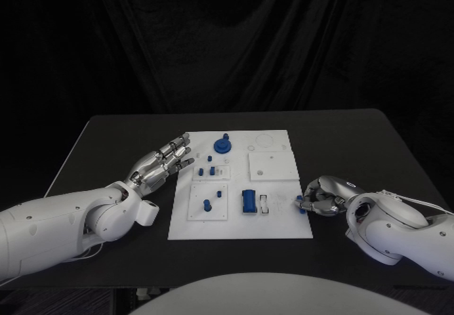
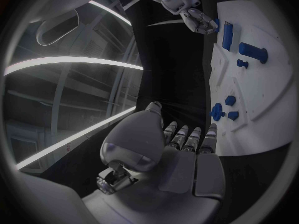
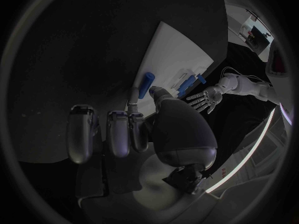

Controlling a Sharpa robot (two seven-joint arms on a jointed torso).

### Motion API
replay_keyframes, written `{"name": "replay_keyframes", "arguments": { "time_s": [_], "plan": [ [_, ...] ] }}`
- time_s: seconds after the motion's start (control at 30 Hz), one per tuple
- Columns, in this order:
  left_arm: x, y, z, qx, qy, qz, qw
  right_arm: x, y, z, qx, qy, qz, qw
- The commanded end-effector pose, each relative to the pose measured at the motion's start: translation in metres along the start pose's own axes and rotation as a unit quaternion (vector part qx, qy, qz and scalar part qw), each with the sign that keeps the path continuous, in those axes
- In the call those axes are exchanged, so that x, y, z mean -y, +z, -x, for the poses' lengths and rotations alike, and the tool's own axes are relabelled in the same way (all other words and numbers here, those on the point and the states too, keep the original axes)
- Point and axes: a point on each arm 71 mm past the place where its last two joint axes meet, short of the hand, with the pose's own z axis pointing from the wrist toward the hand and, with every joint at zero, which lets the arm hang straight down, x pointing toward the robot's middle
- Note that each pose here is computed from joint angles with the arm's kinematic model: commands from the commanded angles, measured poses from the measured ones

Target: Assemble the parts on the task board

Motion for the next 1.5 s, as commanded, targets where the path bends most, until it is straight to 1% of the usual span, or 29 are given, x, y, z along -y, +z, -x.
{"name": "replay_keyframes", "arguments": {
  "time_s": [0.03,0.53,0.7,0.97,1.27,1.5],
  "plan": [
    [0.0043,-0.0004,-0.0015,-0.005,-0.004,-0.034,0.999,0.000,0.000,-0.003,-0.007,-0.006,-0.007,1.000],
    [0.0031,0.0006,-0.0023,-0.007,-0.005,-0.029,1.000,-0.010,0.002,-0.007,-0.011,-0.005,0.006,1.000],
    [0.0027,0.0009,-0.0027,-0.008,-0.006,-0.027,1.000,-0.012,0.003,-0.008,-0.017,-0.008,0.005,1.000],
    [0.0020,0.0014,-0.0036,-0.011,-0.008,-0.023,1.000,-0.015,0.007,-0.014,-0.040,-0.023,-0.005,0.999],
    [0.0018,0.0014,-0.0037,-0.013,-0.010,-0.023,1.000,-0.016,0.010,-0.016,-0.050,-0.041,-0.011,0.998],
    [0.0017,0.0014,-0.0036,-0.013,-0.010,-0.023,1.000,-0.018,0.012,-0.018,-0.052,-0.047,-0.011,0.997]
  ]
}}
